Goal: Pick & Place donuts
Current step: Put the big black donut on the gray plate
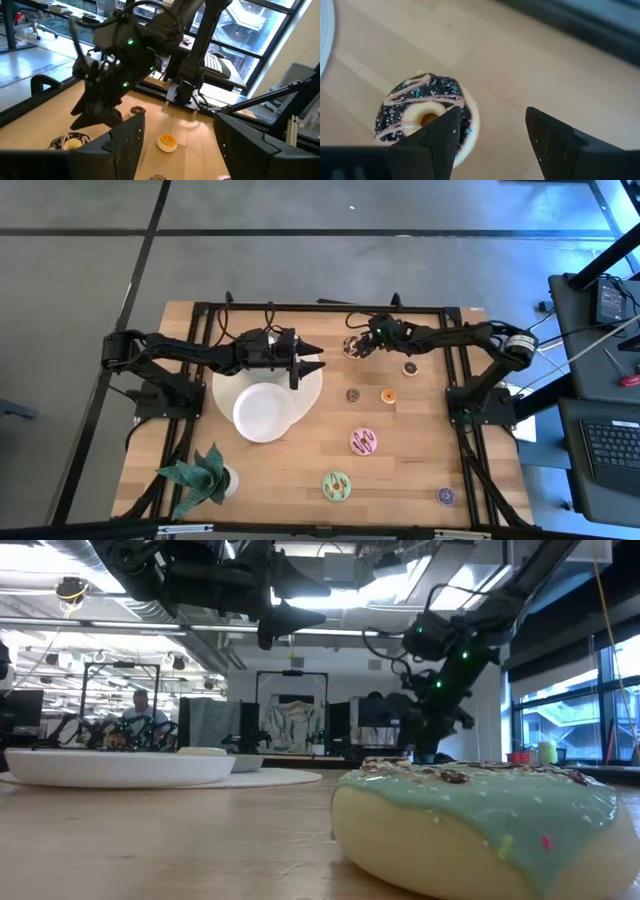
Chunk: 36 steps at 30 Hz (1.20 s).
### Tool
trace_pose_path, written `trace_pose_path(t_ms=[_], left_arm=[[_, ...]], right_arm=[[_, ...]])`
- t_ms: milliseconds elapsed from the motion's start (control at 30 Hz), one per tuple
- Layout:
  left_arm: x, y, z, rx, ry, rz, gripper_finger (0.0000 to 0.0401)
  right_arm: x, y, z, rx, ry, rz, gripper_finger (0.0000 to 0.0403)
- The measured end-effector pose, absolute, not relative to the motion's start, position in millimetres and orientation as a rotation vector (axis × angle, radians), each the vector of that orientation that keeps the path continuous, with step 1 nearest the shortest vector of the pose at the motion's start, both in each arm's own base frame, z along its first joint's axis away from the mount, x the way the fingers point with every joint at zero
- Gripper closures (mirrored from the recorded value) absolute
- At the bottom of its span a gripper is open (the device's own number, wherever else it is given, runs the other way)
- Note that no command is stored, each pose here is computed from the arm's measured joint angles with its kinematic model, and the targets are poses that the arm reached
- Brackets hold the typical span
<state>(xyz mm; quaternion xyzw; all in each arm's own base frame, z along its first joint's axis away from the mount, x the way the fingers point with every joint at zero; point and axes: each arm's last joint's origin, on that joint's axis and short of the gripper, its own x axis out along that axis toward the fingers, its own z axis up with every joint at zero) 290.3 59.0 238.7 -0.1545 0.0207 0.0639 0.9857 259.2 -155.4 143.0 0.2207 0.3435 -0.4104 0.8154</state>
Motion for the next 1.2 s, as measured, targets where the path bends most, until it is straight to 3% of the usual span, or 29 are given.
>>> trace_pose_path(t_ms=[467, 933, 1200], left_arm=[[290, 59, 238, -0.311, 0.046, 0.129, 0.0170], [290, 59, 238, -0.311, 0.046, 0.128, 0.0170], [290, 59, 238, -0.311, 0.046, 0.129, 0.0170]], right_arm=[[266, -158, 117, 0.560, 0.768, -0.830, 0.0187], [267, -156, 117, 0.591, 0.776, -0.745, 0.0325], [269, -156, 125, 0.520, 0.753, -0.698, 0.0363]])
